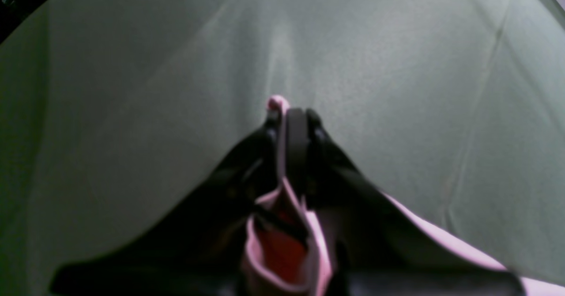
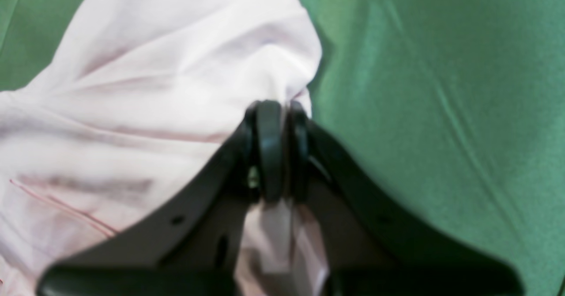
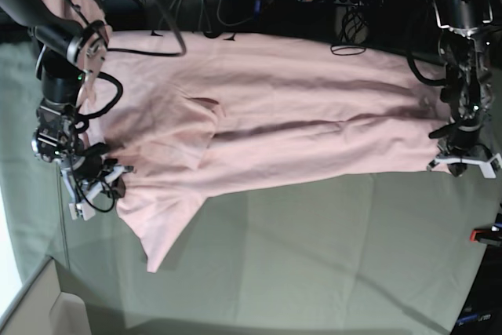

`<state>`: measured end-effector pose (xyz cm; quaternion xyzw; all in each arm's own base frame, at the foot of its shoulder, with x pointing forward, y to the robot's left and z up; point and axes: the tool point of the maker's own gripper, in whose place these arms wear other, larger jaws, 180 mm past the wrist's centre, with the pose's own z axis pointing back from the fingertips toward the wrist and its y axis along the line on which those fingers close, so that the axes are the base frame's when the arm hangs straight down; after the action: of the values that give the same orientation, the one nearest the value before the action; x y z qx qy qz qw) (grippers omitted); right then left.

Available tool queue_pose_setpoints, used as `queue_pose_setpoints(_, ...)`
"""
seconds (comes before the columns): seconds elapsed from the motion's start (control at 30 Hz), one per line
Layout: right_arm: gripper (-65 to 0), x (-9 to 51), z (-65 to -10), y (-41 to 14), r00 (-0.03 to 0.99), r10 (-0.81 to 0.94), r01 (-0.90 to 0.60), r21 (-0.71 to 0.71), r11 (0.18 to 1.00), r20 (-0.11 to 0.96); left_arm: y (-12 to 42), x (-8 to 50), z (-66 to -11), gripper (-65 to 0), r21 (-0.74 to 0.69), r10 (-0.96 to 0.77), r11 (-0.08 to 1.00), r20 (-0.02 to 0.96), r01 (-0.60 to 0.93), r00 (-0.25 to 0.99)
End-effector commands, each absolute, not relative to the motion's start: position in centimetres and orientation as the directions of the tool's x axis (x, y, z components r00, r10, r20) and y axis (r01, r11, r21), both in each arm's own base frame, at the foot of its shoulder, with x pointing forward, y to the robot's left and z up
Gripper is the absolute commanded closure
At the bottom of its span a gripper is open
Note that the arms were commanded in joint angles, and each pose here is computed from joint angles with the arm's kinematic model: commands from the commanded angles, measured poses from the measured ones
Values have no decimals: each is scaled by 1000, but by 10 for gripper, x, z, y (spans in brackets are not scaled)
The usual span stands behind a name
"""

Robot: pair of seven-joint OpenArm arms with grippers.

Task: Layout the t-shirt on the table in an organized manner, then fold the t-shirt properly
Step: 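Regrasp the shirt edge with the right gripper and hold with the left, then drag the folded shirt edge with both grippers toward the robot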

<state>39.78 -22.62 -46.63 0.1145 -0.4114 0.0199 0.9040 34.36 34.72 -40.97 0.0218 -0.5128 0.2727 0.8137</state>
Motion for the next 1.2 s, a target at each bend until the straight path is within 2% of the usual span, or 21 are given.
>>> queue_pose_setpoints(0.0, -14, 412, -450, -232, 626, -55, -134, 176, 975, 778, 356, 355, -389, -48, -244, 396, 856, 876, -455, 275)
queue_pose_setpoints(0.13, -14, 412, -450, -232, 626, -55, -134, 176, 975, 778, 356, 355, -389, -174, -244, 396, 856, 876, -456, 274)
queue_pose_setpoints(0.2, -14, 412, -450, -232, 626, -55, -134, 176, 975, 778, 356, 355, -389, -191, -244, 396, 856, 876, -456, 274)
queue_pose_setpoints(0.27, -14, 412, -450, -232, 626, -55, -134, 176, 975, 778, 356, 356, -389, -188, -245, 396, 856, 877, -456, 273)
queue_pose_setpoints(0.33, -14, 412, -450, -232, 626, -55, -134, 176, 975, 778, 356, 356, -389, -152, -245, 396, 856, 877, -456, 273)
queue_pose_setpoints(0.43, -14, 412, -450, -232, 626, -55, -134, 176, 975, 778, 356, 357, -388, -19, -246, 396, 856, 878, -455, 270)
queue_pose_setpoints(0.47, -14, 412, -450, -232, 626, -55, -134, 176, 975, 778, 356, 358, -387, 0, -248, 396, 856, 878, -455, 267)
queue_pose_setpoints(0.7, -14, 412, -450, -232, 626, -55, -134, 176, 975, 778, 357, 355, -396, -2, -256, 415, 848, 866, -464, 280)
queue_pose_setpoints(0.93, -11, 413, -450, -232, 623, -55, -134, 176, 975, 780, 340, 363, -346, -2, -264, 356, 886, 914, -381, 194)
queue_pose_setpoints(1.17, -9, 418, -436, -241, 593, -34, -131, 138, 982, 804, 317, 345, -337, -2, -267, 341, 904, 921, -334, 187)
